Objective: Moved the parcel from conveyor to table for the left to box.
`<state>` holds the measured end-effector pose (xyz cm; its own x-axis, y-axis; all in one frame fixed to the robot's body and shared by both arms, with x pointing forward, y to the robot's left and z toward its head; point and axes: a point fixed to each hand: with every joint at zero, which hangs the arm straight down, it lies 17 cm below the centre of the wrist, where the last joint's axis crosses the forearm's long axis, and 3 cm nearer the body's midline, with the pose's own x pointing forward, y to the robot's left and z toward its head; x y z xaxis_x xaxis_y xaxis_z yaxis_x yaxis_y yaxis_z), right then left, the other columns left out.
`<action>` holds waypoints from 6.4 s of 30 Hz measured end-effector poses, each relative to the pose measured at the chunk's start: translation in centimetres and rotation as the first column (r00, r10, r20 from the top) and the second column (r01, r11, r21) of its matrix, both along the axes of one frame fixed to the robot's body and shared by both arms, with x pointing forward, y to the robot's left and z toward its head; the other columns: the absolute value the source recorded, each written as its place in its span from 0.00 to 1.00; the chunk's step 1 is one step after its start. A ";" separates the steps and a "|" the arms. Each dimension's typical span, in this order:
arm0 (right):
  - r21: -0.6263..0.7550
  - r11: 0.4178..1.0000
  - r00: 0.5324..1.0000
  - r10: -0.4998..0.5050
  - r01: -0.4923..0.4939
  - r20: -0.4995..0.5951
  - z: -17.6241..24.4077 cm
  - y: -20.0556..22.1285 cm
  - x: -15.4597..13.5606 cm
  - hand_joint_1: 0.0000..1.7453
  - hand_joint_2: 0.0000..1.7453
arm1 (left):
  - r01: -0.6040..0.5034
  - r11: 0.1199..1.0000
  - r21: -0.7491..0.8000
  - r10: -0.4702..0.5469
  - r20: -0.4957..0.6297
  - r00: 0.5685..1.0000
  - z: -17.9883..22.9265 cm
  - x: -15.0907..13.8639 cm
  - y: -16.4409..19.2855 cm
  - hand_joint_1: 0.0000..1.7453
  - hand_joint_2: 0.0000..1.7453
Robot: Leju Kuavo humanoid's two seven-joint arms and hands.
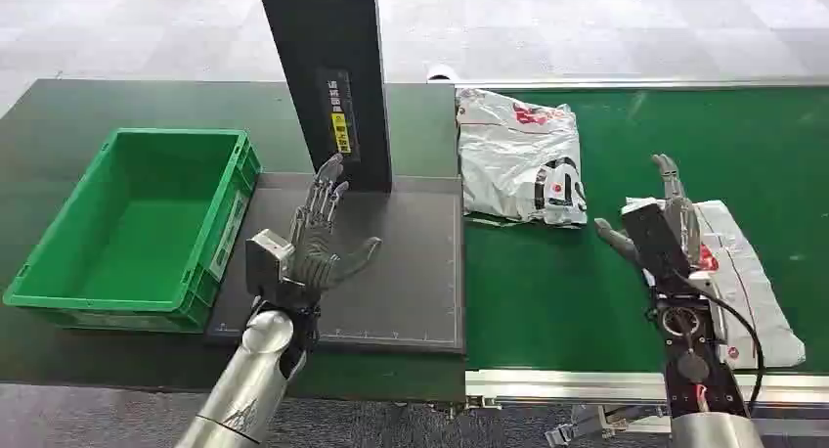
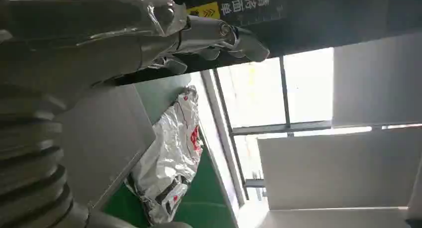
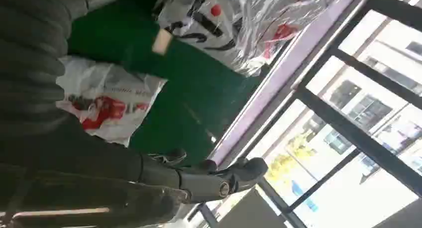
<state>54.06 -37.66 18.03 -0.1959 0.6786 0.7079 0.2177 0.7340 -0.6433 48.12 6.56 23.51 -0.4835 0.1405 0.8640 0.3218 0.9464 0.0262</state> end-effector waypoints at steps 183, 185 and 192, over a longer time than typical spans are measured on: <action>0.701 0.421 0.653 0.752 -0.576 0.085 -4.0 34.0 -5.3 0.00 1.00 | 0.011 0.971 -0.238 -0.014 -0.012 1.000 2.5 0.1 -0.3 0.00 1.00; 0.763 0.359 0.650 0.753 -0.537 0.103 -4.0 33.5 -5.2 0.00 1.00 | 0.010 0.971 -0.237 -0.014 -0.013 1.000 2.5 0.1 -0.3 0.00 1.00; 0.814 0.296 0.688 0.707 -0.500 0.165 -3.1 31.4 -4.6 0.00 1.00 | 0.003 0.973 -0.230 -0.008 -0.022 1.000 2.2 0.2 -0.1 0.00 1.00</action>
